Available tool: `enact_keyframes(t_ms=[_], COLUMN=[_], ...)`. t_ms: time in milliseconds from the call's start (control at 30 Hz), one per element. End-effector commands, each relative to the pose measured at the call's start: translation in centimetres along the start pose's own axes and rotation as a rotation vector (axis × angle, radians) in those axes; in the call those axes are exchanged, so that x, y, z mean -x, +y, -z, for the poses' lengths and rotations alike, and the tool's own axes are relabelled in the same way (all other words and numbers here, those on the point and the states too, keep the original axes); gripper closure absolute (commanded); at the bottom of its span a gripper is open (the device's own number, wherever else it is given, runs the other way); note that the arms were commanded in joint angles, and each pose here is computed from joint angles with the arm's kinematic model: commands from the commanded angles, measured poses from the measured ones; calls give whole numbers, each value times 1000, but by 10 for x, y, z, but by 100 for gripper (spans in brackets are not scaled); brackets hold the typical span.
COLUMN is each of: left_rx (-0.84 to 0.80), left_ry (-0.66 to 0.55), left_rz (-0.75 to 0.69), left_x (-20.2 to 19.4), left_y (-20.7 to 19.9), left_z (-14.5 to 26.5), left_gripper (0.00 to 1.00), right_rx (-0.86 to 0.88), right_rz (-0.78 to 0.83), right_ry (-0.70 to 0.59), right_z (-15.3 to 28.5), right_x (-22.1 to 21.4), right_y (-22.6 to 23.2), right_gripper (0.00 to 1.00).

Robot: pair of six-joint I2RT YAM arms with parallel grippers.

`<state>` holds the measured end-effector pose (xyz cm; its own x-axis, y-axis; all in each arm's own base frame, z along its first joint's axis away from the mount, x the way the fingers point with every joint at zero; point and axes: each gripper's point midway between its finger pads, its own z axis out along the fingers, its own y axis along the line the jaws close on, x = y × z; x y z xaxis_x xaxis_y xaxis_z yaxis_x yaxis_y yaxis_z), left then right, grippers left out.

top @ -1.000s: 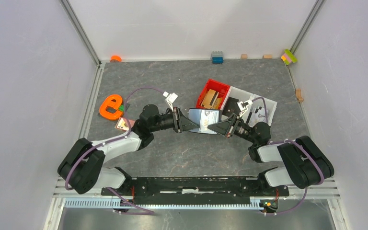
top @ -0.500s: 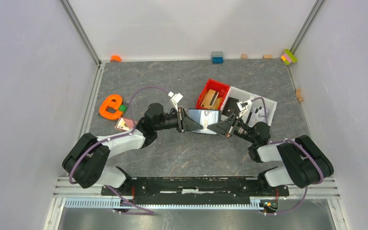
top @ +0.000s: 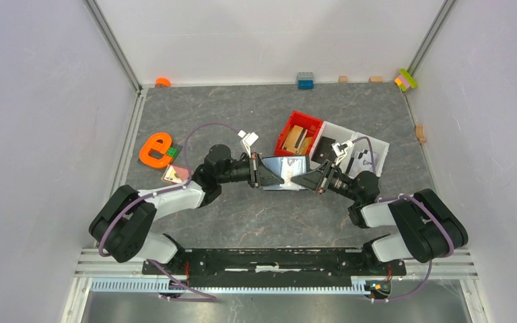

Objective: Take the credit cards out of the card holder
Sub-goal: Remove the credit card from the card holder.

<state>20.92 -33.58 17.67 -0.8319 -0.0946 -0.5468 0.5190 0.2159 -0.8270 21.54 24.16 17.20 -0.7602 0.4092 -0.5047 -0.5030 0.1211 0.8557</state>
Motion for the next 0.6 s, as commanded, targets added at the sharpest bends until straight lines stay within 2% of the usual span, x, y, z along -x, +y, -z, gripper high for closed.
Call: enact_keyframes(t_ms=[0,300,367,567], left_rx=[24,62,66,58], left_ry=[-79,-146,-152,-152], left_rz=[-59,-19,-12,-3], left_x=[22,32,34,34], left_y=[-6,6,8,8], left_z=[8,20,21,22], left_gripper=[98,98,98,98], right_rx=[71,54,54,65], right_rz=[77,75,75,68], right_ry=[-21,-54,-60,-64], right_z=[-2,4,5,6], right_x=[9,14,15,16], right_y=[17,14,14,17], right_gripper=[72,87,94,95])
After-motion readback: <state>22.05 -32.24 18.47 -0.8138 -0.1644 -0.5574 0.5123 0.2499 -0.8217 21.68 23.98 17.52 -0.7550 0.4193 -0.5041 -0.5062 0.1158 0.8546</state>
